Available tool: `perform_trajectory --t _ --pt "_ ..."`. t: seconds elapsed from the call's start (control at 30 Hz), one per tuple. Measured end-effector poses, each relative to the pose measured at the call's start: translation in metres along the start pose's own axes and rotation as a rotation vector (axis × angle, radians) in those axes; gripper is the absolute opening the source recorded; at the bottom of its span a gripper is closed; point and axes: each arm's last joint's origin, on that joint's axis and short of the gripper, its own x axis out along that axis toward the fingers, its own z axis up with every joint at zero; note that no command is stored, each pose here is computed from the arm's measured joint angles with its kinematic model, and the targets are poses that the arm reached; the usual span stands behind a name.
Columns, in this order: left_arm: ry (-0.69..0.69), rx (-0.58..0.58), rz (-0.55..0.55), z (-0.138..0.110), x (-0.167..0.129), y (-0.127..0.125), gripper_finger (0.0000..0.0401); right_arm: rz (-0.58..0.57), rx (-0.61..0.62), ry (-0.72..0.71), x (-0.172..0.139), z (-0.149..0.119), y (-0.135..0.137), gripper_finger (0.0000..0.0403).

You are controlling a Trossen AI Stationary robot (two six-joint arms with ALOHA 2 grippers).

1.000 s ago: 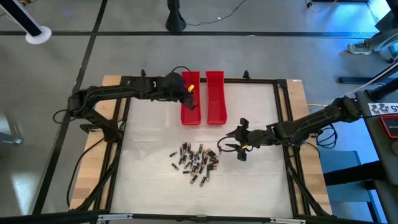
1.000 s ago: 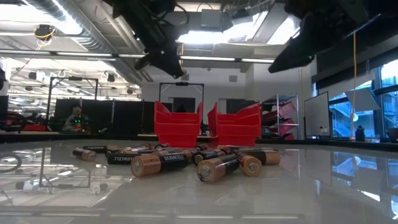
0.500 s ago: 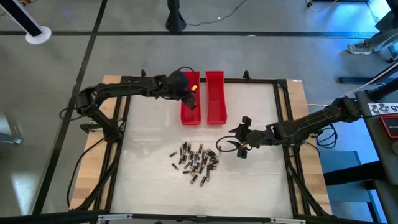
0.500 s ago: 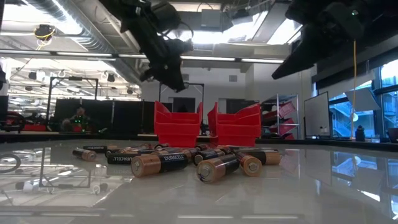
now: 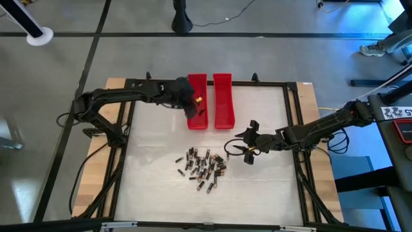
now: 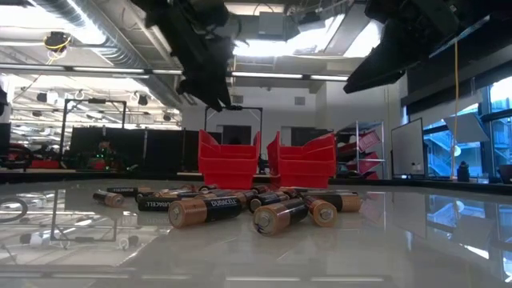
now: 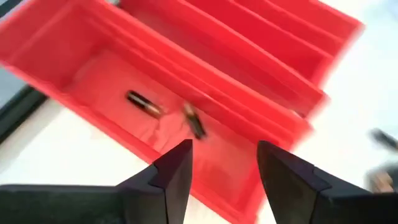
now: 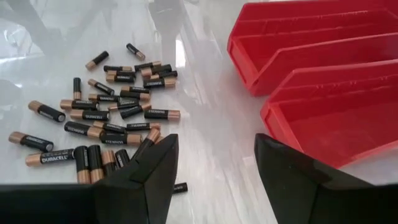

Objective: Sort batteries
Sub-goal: Put the large black battery into the left red bin

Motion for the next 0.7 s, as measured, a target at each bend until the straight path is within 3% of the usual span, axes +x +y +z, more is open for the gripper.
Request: perform_trajectory --t 0.33,0.43,0.5,0.63,0.7 --pt "0.068 0.211 -0.177 -0.056 -0.002 -0.081 0.0171 -0.003 -0.004 0.01 0.001 -0.003 0.0 0.0214" --pt "0.002 0.249 -0.25 -0.068 -0.001 -0.101 0.0171 0.019 0.023 0.019 0.001 -0.003 0.0 0.0214" --pt "-0.007 0.194 -0.268 -0.076 0.003 -0.108 0.0169 0.028 0.049 0.033 0.003 -0.005 0.001 0.0214" --pt "0.045 -0.142 -0.215 -0.084 0.015 -0.109 0.0161 0.034 0.082 0.063 0.009 -0.009 0.004 0.0214" --pt "0.07 -0.236 -0.179 -0.088 0.02 -0.108 0.0154 0.032 0.079 0.072 0.013 -0.01 0.005 0.0214"
